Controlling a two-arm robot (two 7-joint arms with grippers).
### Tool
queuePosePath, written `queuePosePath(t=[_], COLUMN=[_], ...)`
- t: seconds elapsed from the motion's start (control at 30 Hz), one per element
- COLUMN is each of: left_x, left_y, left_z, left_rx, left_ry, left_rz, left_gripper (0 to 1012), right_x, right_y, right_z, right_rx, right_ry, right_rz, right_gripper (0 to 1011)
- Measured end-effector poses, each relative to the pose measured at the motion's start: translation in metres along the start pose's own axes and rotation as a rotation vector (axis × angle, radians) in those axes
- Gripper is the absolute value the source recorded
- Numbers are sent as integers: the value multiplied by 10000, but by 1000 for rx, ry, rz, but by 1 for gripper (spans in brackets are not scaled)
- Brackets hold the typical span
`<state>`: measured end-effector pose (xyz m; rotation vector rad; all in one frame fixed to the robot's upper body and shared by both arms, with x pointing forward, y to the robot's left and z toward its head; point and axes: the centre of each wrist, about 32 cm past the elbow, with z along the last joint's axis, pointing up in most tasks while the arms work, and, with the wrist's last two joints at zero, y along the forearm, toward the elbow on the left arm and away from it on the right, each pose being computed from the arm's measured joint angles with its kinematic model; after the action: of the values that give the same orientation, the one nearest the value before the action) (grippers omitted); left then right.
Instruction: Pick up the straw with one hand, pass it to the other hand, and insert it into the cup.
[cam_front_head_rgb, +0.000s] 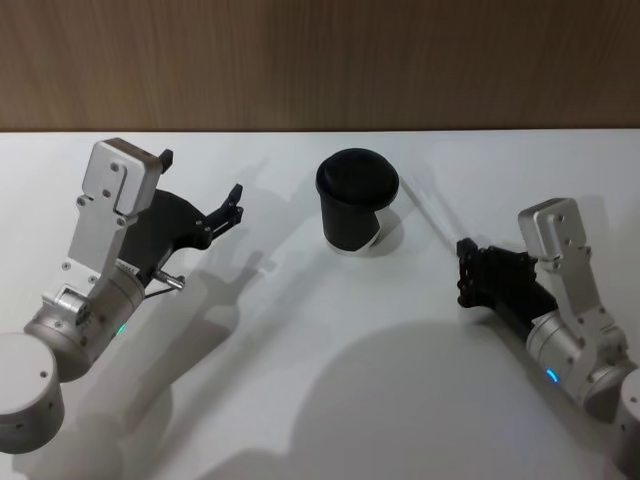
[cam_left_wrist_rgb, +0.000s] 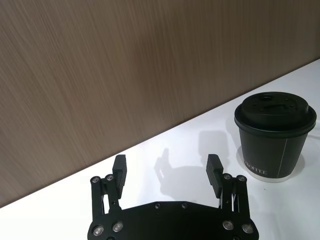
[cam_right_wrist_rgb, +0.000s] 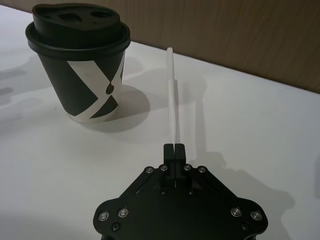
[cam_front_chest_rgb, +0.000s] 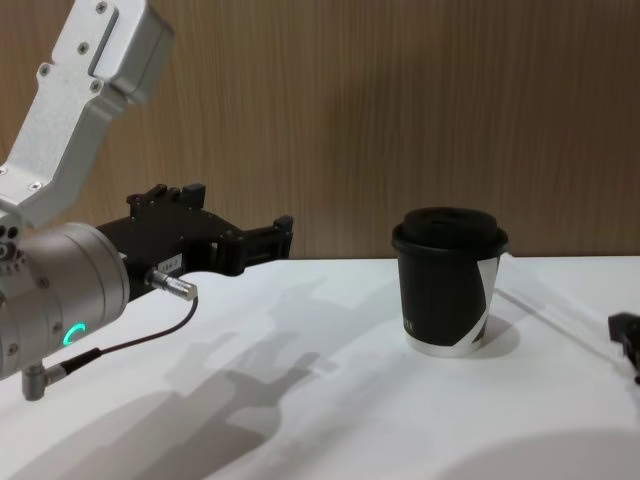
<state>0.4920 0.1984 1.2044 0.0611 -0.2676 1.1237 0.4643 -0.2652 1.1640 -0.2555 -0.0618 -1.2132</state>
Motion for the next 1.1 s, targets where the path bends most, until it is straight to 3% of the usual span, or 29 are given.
queuePosePath(t=[0.3, 0.67, 1.1], left_x=[0, 0, 0], left_y=[0, 0, 0], left_z=[0, 0, 0], left_rx=[0, 0, 0], left_ry=[0, 0, 0], left_rz=[0, 0, 0], left_gripper=[1003, 1003, 1003], right_x=[133, 342, 420], right_y=[2, -16, -53], right_z=[33, 142, 266], right_rx=[90, 242, 352], right_ry=[-100, -242, -313], right_rz=[5, 52, 109], right_gripper=[7, 7, 7])
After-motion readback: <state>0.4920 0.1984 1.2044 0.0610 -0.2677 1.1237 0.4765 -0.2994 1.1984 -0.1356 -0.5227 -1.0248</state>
